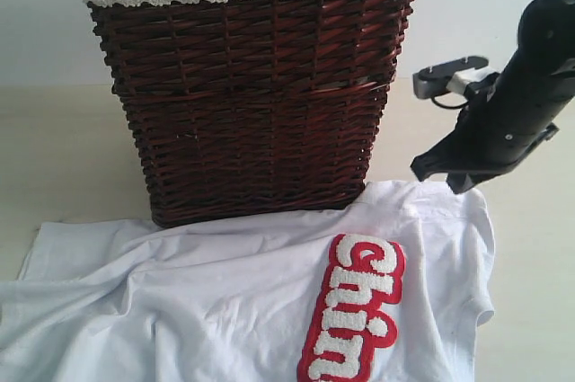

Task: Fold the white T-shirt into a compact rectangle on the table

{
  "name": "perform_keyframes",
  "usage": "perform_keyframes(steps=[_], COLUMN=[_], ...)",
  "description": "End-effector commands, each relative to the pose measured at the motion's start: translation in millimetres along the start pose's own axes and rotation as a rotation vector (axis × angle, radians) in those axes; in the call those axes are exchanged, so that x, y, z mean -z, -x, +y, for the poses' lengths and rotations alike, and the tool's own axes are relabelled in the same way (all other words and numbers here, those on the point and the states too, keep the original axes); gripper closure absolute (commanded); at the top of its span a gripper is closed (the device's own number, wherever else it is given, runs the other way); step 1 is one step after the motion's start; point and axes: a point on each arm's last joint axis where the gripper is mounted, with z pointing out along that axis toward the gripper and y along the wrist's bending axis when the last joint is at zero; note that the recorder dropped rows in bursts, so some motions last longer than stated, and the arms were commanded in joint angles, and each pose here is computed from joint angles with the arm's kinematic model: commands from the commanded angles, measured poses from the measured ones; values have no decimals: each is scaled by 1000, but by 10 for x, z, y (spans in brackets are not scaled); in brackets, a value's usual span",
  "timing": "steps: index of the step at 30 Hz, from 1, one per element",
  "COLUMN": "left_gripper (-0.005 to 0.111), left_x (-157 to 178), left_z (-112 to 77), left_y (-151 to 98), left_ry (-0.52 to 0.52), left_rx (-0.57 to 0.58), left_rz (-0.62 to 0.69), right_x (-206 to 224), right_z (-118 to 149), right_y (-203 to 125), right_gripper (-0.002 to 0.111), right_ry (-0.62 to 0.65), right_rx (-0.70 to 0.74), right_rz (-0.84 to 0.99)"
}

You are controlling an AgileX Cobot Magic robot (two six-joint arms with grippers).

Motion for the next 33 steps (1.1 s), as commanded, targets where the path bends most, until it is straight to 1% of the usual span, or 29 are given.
perform_keyframes(steps=[1, 4, 7, 9, 11, 14, 16, 19, 22, 24, 28, 30, 33], left_gripper=[107, 107, 107, 107, 107, 107, 107, 107, 107, 107, 107, 107, 107], left_x=[91, 150, 156, 148, 130, 87, 53, -6, -88, -136, -179, -180, -183], left_z=[169, 194, 155, 123, 65, -110, -191, -195, -130, -124, -120, -129, -170], left_y=[47, 51, 61, 51, 42, 13, -20, -68, -122, -161, -167, -135, -98], left_ry=[178, 169, 126, 119, 101, 50, 50, 69, 88, 91, 96, 88, 45], left_rx=[48, 61, 70, 69, 56, 18, -7, -6, 26, 26, 21, 20, 20], left_rz=[-15, -27, -34, -31, -26, -13, 1, 25, 54, 72, 80, 70, 58], right_x=[326, 289, 181, 129, 85, -21, -107, -274, -449, -561, -713, -761, -820], right_z=[-183, -255, -212, -175, -152, -158, -171, -205, -244, -268, -284, -291, -302], right_y=[-70, -198, -272, -297, -303, -295, -284, -257, -238, -233, -212, -190, -163], right_gripper=[108, 108, 108, 108, 108, 108, 108, 108, 108, 108, 108, 108, 108], right_ry=[-35, -29, -1, 21, 42, 44, 38, 18, -8, -18, -19, -17, -17], right_rx=[-45, -91, -127, -153, -162, -173, -177, -185, -205, -222, -226, -226, -227], right_rz=[-68, -49, -57, -83, -121, -129, -128, -140, -154, -163, -146, -137, -132])
